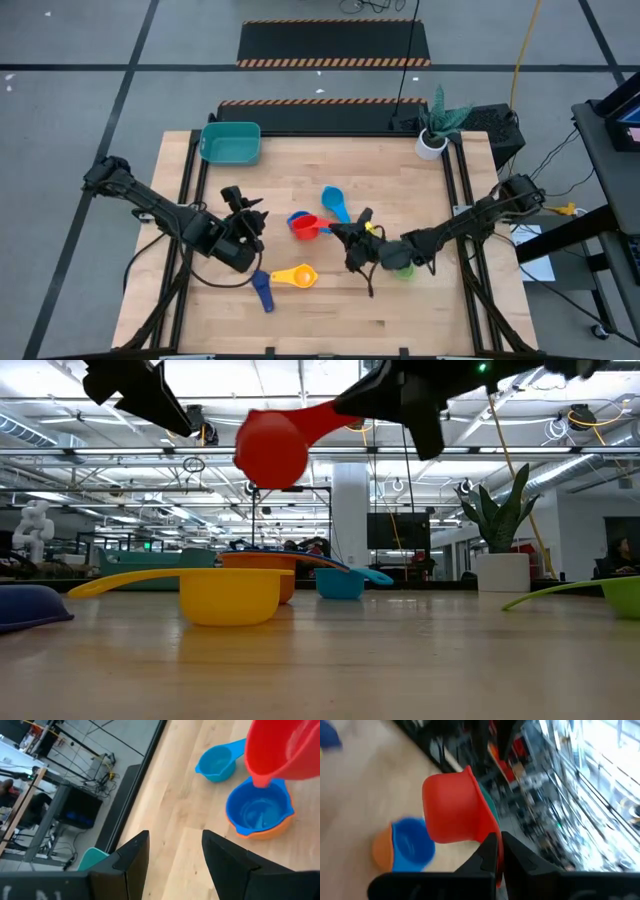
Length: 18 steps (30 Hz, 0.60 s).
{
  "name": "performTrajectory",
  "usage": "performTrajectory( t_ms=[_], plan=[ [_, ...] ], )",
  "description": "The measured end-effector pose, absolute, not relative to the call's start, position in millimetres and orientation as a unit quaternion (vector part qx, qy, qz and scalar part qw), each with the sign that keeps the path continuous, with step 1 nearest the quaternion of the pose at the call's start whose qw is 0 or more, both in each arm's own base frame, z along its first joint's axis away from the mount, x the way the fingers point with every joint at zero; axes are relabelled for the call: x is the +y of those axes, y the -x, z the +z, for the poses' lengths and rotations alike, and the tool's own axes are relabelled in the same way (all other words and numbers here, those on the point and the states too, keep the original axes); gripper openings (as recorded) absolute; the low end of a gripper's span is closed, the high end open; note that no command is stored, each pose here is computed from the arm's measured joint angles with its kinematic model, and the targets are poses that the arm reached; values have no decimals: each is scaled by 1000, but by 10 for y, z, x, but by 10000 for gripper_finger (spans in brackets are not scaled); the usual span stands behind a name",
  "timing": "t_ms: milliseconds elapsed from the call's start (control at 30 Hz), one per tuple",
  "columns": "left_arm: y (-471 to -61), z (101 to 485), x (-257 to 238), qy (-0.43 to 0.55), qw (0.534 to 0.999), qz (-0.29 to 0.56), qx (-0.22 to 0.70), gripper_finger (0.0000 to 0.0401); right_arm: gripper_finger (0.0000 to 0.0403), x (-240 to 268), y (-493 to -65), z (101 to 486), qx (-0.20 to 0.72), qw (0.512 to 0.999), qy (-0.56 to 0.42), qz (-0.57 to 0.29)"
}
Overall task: Nest measuring cups in basket
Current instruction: Stack the red measuring cup on top of the blue measuring cup
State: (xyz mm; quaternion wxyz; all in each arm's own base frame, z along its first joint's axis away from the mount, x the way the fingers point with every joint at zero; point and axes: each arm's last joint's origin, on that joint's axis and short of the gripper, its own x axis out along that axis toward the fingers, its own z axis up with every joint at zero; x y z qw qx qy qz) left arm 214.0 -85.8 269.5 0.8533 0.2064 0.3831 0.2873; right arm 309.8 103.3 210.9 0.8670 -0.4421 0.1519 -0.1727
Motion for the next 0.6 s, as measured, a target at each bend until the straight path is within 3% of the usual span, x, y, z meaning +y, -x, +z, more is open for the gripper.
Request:
performTrajectory(
  t_ms=[300,600],
  plan=[
    [-2141,2688,-862,-208,852,273,394,186,0,684,-3162,1984,118,879,457,-73],
    [-2166,2691,-797,-249,836,267,409,186,0,306,-3232,2026,123,847,507,-104]
  ],
)
